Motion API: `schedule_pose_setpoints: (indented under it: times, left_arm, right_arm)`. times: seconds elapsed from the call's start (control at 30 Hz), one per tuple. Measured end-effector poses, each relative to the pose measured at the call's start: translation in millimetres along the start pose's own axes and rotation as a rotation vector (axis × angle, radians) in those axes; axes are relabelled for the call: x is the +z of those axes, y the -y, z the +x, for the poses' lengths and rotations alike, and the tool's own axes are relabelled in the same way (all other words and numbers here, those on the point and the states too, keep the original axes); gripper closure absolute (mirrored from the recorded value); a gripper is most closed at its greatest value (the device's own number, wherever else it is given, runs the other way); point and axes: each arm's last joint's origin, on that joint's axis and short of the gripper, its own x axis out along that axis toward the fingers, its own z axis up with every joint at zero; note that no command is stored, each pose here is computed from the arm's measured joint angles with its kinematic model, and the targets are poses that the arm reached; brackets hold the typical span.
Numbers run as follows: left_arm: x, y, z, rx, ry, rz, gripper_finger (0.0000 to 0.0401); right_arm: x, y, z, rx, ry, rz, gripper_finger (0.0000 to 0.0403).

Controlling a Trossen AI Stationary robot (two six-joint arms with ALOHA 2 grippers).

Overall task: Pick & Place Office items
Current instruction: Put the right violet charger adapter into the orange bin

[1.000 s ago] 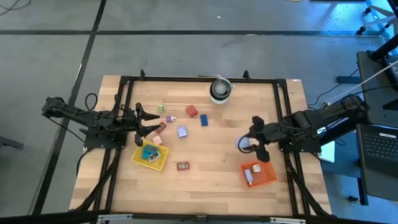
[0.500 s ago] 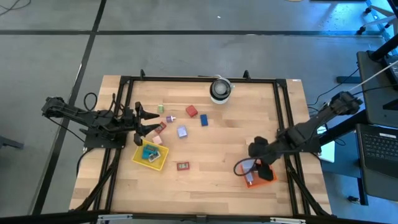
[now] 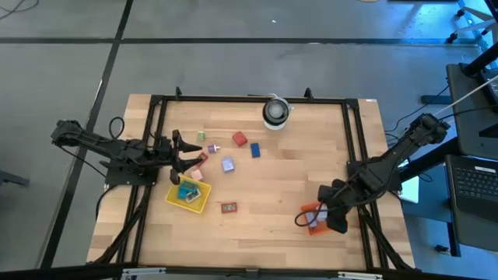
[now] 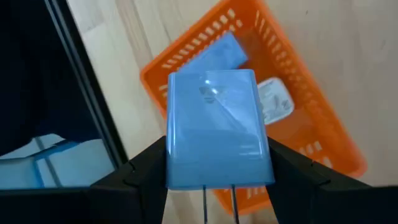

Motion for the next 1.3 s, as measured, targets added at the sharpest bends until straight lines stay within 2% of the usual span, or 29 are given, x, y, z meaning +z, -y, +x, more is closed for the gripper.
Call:
schedule_pose_setpoints:
  times: [0.27, 0.43, 0.8, 1.3]
  left_arm:
    - [-6.3, 1.9, 6.1, 0.008, -0.045, 0.013, 0.0203]
    - [-10.0, 2.9, 9.4, 0.013, -0.07, 0.017, 0.0203]
    - [-14.0, 3.9, 12.7, 0.016, -0.097, 0.027, 0.0203]
    - [-14.2, 4.4, 12.7, -0.001, -0.101, 0.021, 0.0203]
  right_arm:
    - [-14.3, 1.8, 0.5, -0.054, -0.094, 0.116, 0.0191]
    - [-16.0, 1.2, 3.0, -0.07, -0.11, 0.148, 0.0191]
    - [-9.2, -7.5, 41.6, -0.151, -0.211, 0.06, 0.0191]
    - [9.6, -7.3, 50.2, -0.107, -0.176, 0.106, 0.0189]
